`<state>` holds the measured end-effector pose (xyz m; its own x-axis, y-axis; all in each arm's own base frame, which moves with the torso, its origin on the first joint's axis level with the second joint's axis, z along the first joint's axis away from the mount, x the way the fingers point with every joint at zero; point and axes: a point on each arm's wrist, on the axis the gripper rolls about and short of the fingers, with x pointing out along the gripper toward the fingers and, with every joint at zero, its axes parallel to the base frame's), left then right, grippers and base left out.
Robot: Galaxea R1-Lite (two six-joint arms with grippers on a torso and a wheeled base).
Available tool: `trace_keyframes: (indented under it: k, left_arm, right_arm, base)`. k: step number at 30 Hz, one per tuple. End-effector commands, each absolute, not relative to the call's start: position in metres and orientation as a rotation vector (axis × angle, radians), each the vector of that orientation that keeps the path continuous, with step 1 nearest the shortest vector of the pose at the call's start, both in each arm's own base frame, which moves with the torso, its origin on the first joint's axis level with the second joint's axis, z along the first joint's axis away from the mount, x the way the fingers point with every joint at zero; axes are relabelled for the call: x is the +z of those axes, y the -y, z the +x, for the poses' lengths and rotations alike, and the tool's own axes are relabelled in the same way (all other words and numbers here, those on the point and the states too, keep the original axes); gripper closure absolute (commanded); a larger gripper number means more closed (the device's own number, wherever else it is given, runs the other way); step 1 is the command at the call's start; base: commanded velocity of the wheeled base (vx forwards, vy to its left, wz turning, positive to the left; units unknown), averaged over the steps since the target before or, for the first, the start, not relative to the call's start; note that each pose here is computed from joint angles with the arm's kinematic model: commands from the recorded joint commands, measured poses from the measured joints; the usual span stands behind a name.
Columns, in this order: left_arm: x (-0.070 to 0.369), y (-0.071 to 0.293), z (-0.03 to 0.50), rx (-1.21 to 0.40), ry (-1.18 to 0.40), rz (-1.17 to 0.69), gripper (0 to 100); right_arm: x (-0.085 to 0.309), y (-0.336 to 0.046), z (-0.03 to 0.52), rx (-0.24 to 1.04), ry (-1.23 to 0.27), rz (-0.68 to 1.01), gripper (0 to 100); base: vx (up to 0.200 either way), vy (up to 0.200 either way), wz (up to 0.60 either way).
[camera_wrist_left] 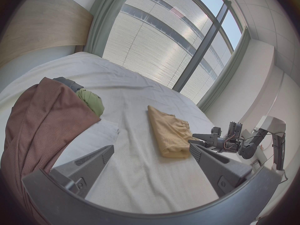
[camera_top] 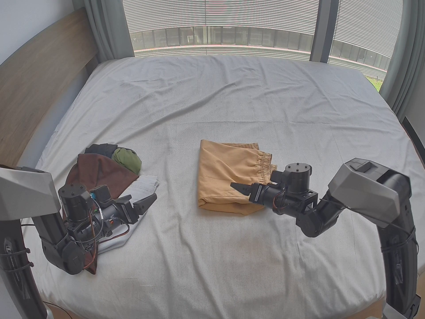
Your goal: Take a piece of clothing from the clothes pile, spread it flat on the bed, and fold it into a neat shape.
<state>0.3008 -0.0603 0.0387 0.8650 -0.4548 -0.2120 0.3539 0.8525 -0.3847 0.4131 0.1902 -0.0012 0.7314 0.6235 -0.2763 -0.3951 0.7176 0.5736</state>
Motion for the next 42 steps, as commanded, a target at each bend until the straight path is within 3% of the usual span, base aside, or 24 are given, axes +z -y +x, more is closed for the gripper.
trace_keyframes:
  k: [1, 6, 10, 15, 20, 25, 30, 42]
  left_arm:
    - [0.097, 0.063, 0.278, -0.5, -0.159, -0.434, 0]
    - [0.139, 0.062, 0.232, -0.606, -0.072, -0.492, 0]
    - [0.153, 0.054, 0.192, -0.642, -0.023, -0.481, 0]
    - [0.166, 0.044, 0.142, -0.694, 0.072, -0.458, 0]
    - [0.169, 0.035, 0.12, -0.644, 0.163, -0.279, 0]
    - [0.165, 0.019, 0.093, -0.484, 0.139, -0.198, 0]
    - [0.153, 0.013, 0.046, -0.469, 0.117, -0.193, 0]
    - [0.114, 0.007, -0.03, -0.381, 0.12, -0.184, 0]
  right_arm:
    - [0.102, -0.178, 0.376, 0.643, -0.316, 0.531, 0]
    - [0.185, -0.148, 0.304, 0.69, -0.172, 0.522, 0]
    - [0.207, -0.114, 0.24, 0.685, -0.101, 0.41, 0]
    - [0.209, -0.061, 0.162, 0.593, -0.03, 0.291, 0]
    - [0.199, -0.025, 0.097, 0.469, 0.056, 0.2, 0]
    - [0.179, -0.01, 0.027, 0.414, 0.154, 0.152, 0]
    - [0.158, -0.001, -0.032, 0.42, 0.243, 0.15, 0]
    - [0.144, -0.004, -0.03, 0.238, 0.265, 0.134, 0]
  base:
    - [0.0, 0.0, 0.0]
    - [0.0, 0.0, 0.0]
    - [0.0, 0.0, 0.0]
    - [0.0, 0.0, 0.0]
    - [0.0, 0.0, 0.0]
    - [0.0, 0.0, 0.0]
    - [0.0, 0.0, 0.0]
    - [0.0, 0.0, 0.0]
